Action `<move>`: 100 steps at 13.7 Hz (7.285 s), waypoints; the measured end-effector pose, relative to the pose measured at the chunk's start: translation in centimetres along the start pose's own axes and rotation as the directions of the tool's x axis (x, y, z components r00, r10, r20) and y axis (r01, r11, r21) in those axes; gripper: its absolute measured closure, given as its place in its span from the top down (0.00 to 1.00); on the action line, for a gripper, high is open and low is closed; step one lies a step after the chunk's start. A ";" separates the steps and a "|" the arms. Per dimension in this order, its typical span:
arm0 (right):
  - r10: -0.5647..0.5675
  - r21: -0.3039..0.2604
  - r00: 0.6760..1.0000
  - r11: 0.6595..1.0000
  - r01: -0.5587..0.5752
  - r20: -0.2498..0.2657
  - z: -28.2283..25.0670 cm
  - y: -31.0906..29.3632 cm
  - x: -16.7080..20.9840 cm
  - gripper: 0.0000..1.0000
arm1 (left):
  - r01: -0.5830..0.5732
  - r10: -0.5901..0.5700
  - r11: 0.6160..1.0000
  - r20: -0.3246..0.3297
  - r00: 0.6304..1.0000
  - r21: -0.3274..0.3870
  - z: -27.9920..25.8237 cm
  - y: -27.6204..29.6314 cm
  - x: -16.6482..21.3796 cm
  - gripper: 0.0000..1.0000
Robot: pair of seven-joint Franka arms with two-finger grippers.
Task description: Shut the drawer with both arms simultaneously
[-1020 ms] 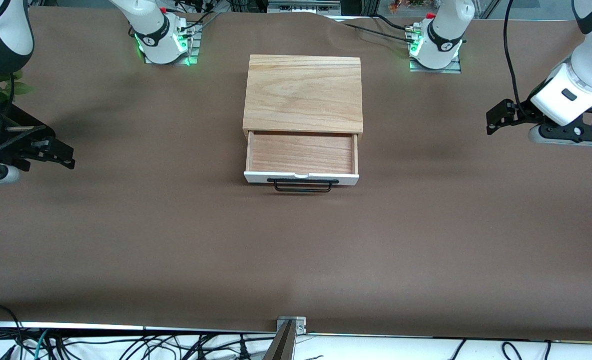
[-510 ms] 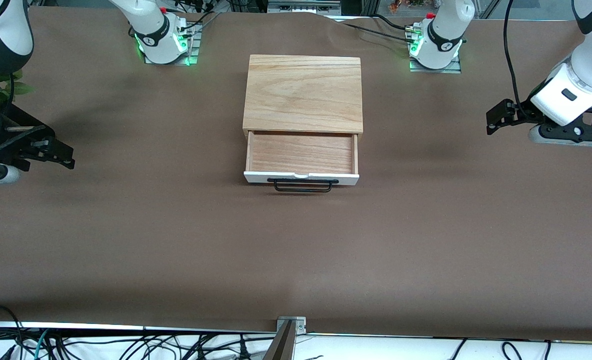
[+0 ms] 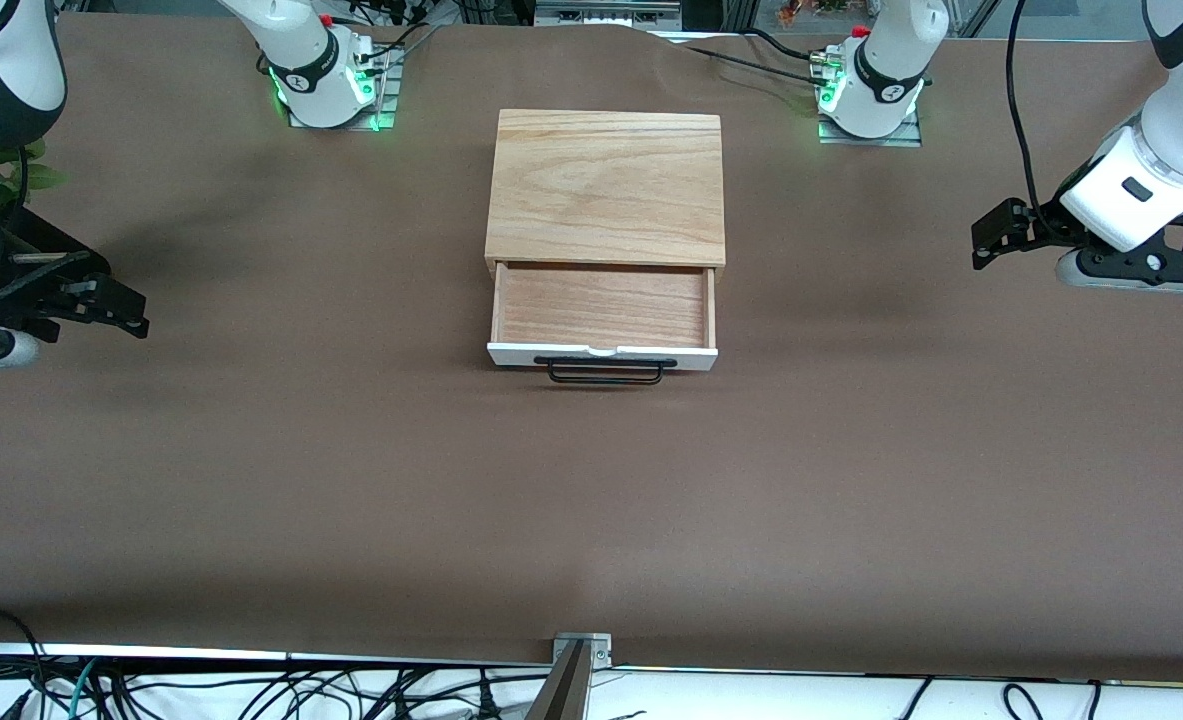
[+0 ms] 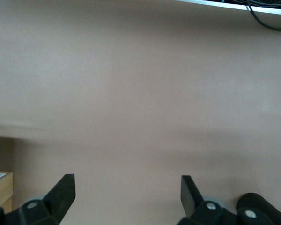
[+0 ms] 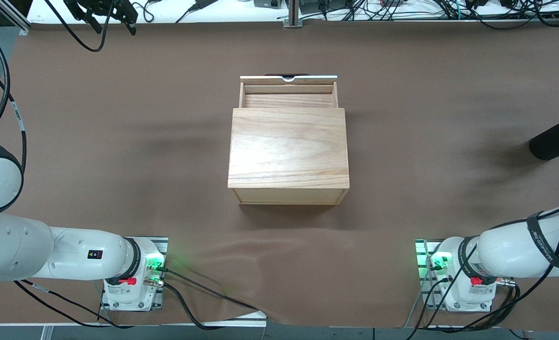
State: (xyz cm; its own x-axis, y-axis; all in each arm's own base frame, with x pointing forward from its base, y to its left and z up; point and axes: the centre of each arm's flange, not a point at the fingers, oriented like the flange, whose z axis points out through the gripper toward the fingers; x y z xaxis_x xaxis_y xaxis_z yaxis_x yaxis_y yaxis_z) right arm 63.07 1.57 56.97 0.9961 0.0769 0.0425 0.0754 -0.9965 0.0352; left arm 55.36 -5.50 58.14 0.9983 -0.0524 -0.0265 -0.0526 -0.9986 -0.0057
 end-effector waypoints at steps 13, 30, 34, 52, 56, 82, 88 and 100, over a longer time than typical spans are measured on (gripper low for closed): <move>-0.091 0.106 0.996 0.990 0.093 -0.022 6.3 -8.9 3.2 1.00 | -0.001 0.001 1.000 0.000 1.000 0.000 0.0 0.1 0.0 1.00; -0.052 0.264 0.991 0.961 0.083 -0.121 19.3 -31.7 5.8 1.00 | -0.058 0.063 0.995 0.054 0.997 -0.083 2.5 4.8 0.7 1.00; -0.027 0.322 0.997 0.945 0.048 -0.071 22.0 -34.4 4.9 1.00 | -0.092 0.119 0.977 0.136 0.984 -0.191 9.5 10.0 4.6 1.00; -0.085 0.379 0.978 0.925 0.007 0.192 25.4 -37.1 1.4 1.00 | -0.089 0.121 0.904 0.052 0.991 -0.419 28.8 28.0 10.4 1.00; -0.087 0.380 0.977 0.925 0.007 0.196 25.5 -37.2 1.3 1.00 | -0.079 0.137 0.906 0.113 0.984 -0.416 29.3 28.0 9.8 1.00; -0.249 0.394 0.834 0.918 0.042 0.493 26.3 -40.5 -4.7 1.00 | -0.004 0.272 0.898 0.549 0.790 -0.440 31.0 26.2 4.3 1.00; -0.266 0.395 0.817 0.917 0.051 0.512 26.7 -41.3 -5.6 1.00 | -0.004 0.283 0.899 0.575 0.768 -0.437 31.3 26.2 3.7 1.00; -0.317 0.455 0.855 0.884 0.108 0.412 23.8 -40.7 -3.2 1.00 | -0.014 0.286 0.893 0.546 0.788 -0.449 29.2 25.9 4.7 1.00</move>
State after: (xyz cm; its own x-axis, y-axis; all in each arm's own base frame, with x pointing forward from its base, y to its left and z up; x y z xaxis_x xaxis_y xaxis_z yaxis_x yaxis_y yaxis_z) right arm 57.89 41.12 31.62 0.8460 0.3681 -0.3858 0.1952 -0.8871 -0.4183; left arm 57.90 -31.39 28.73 0.7570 -0.3232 -0.5679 -0.0488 -0.8946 0.4441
